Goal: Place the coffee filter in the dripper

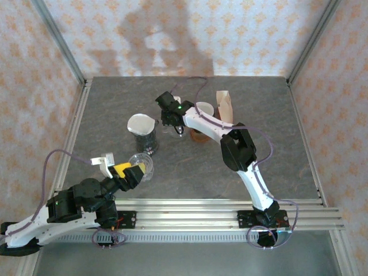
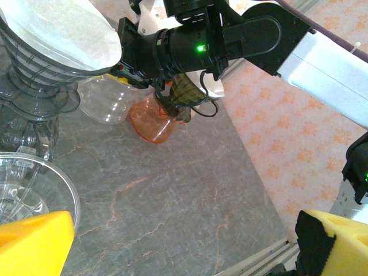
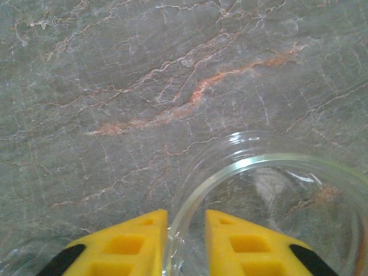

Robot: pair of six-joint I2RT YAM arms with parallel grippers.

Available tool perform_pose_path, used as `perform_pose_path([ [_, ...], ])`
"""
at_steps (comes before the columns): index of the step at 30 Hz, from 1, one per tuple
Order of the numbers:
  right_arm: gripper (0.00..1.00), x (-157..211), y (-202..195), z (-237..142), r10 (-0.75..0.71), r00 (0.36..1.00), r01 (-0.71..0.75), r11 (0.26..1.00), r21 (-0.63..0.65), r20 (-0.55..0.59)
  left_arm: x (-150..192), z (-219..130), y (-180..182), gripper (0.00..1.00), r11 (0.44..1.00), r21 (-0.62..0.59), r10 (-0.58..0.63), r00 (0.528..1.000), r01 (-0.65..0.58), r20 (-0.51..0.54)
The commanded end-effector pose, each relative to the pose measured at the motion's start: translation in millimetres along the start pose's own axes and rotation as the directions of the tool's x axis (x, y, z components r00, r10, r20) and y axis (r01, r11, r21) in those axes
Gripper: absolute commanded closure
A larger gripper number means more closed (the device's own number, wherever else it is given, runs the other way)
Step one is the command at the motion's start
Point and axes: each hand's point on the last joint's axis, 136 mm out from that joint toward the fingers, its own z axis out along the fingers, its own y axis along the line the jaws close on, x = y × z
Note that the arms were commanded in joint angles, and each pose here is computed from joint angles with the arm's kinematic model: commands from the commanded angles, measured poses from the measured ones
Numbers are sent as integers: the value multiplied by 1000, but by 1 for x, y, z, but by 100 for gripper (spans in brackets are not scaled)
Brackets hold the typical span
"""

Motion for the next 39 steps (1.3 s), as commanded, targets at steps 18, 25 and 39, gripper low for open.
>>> perform_pose_path([
  [18, 96, 56, 3, -53, -69, 997, 69, 998, -14, -46, -6, -1, 3, 1, 1000, -12, -15, 999, 15, 35],
  [25, 97, 104, 2, -88, -137, 989, 136, 991, -21, -63, -6, -1, 3, 0, 1000, -16, -17, 999, 18, 36],
  [39, 93, 191, -53, -137, -246, 965, 252, 966, 62, -91, -4, 2, 0, 1, 1000, -10, -18, 999, 18, 27],
])
